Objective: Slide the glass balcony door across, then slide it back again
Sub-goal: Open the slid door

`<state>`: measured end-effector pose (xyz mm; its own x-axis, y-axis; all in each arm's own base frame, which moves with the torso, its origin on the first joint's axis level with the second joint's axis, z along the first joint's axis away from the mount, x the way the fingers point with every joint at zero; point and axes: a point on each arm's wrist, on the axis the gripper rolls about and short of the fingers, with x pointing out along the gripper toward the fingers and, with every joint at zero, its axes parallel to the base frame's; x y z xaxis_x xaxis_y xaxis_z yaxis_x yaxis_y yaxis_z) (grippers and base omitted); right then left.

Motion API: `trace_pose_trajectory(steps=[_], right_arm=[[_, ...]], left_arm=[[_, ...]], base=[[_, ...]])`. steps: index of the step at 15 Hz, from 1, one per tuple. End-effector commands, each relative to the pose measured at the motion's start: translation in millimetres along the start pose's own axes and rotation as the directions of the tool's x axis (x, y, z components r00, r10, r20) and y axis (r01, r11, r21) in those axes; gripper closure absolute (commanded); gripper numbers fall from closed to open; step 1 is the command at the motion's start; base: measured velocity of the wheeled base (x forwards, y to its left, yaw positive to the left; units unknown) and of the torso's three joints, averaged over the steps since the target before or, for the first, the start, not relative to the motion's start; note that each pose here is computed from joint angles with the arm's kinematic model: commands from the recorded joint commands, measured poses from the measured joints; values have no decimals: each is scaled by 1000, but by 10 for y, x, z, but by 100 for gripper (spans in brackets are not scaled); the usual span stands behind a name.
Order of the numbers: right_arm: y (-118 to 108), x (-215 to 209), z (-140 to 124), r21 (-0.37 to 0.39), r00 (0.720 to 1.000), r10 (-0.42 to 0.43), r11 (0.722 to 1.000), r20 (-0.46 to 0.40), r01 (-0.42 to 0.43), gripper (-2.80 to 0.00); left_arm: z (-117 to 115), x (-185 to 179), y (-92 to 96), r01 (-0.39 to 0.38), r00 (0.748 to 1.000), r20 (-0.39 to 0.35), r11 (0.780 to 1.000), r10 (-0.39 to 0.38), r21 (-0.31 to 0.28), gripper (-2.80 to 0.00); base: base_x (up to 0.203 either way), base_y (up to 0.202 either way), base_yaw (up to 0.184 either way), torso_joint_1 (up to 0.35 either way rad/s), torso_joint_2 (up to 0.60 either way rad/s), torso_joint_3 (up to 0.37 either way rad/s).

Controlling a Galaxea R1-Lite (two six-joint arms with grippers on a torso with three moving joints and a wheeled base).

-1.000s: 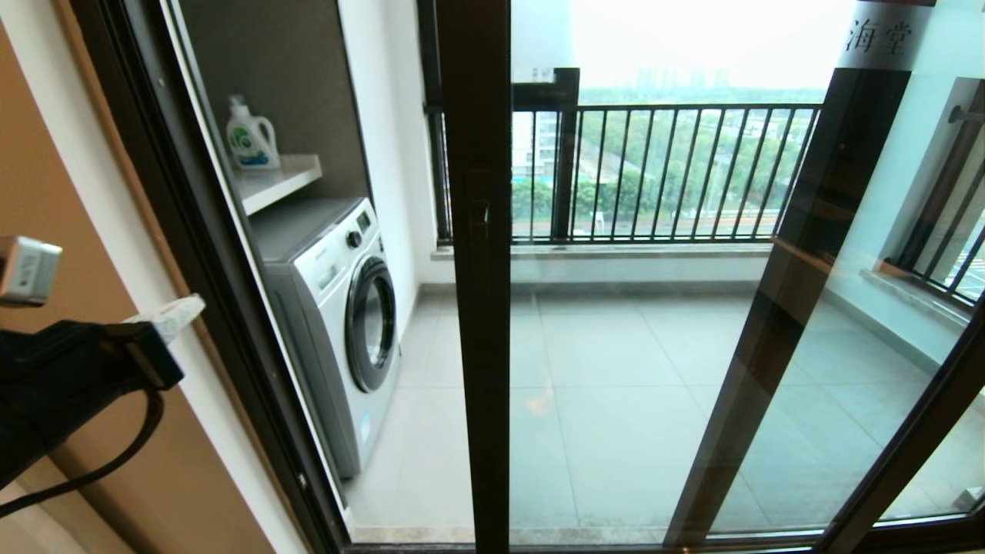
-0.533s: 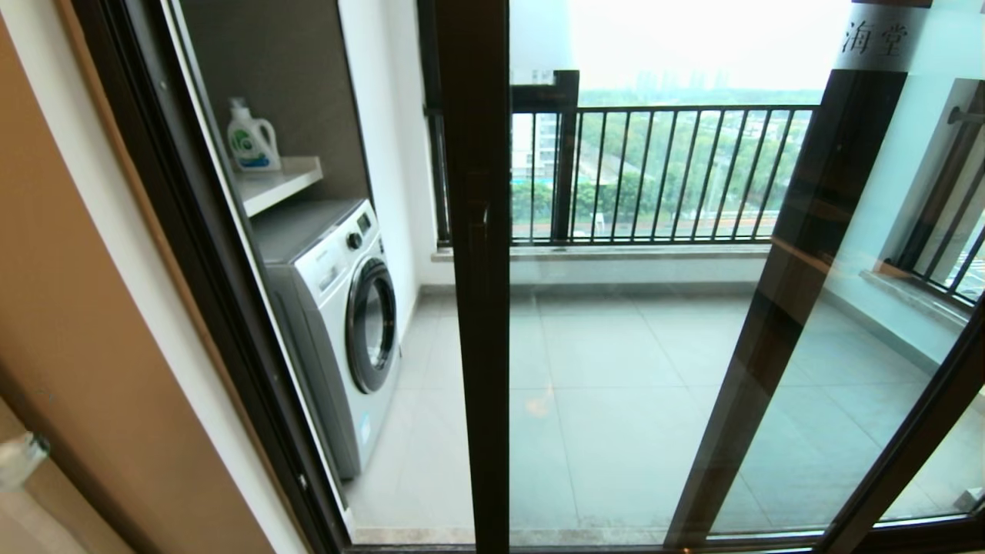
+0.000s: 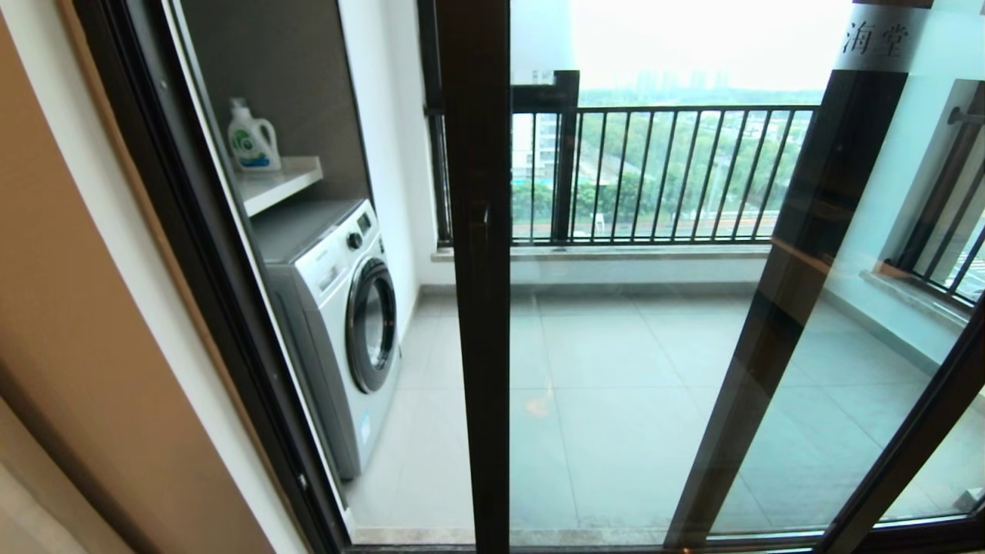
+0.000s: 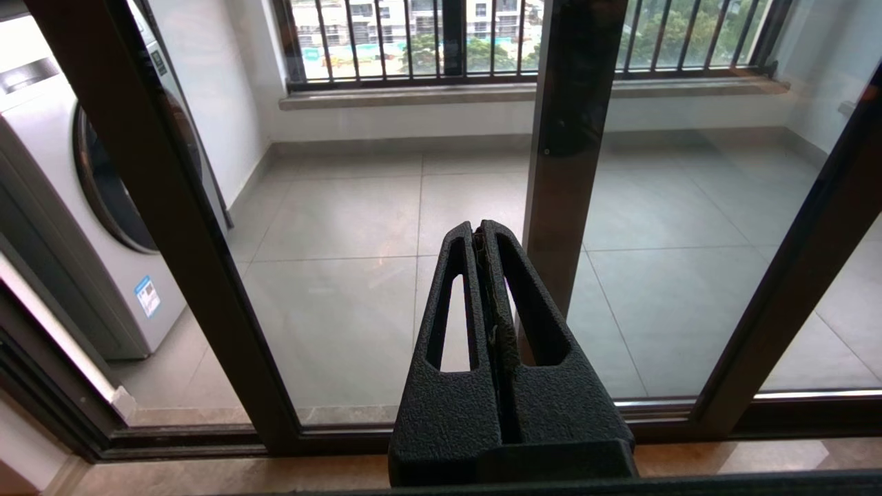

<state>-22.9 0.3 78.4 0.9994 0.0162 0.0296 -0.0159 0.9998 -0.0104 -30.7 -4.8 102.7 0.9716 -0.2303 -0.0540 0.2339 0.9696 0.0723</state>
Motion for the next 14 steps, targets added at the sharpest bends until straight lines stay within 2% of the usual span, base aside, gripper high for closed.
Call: trace_pose_trajectory(steps=[1,3,4,5,6,7,9,14], right_arm=[[0,7,-25,-1,1000,1,1000,-10,-1,0],[0,7,-25,-1,1000,1,1000,-10,-1,0],[0,7,-25,0,1000,1,1000,-10,-1,0],[0,7,-25,1,1000,1,1000,-10,-1,0],[0,7,-25,0,1000,1,1000,-10,-1,0],[0,7,-25,-1,1000,1,1000,-10,-1,0],[0,7,-25,1,1000,1,1000,-10,-1,0],[0,7,-25,0,1000,1,1000,-10,-1,0]], left_arm=[[-172,7,16,-132,991,-8,990,132,40,0],[-193,15,24,-170,985,-19,985,170,-24,0],[-280,46,36,-218,975,-46,976,216,-23,0],[-272,57,39,-221,975,-20,975,221,-6,0],[-269,62,37,-208,978,-9,977,209,46,0],[-269,63,34,-192,981,-7,979,193,68,0],[-273,64,35,-197,980,-6,980,197,-3,0],[-272,64,36,-202,979,-5,979,202,-11,0]], base=[[0,0,0,0,0,0],[0,0,0,0,0,0],[0,0,0,0,0,0],[0,0,0,0,0,0],[0,0,0,0,0,0],[0,0,0,0,0,0],[0,0,0,0,0,0],[0,0,0,0,0,0]])
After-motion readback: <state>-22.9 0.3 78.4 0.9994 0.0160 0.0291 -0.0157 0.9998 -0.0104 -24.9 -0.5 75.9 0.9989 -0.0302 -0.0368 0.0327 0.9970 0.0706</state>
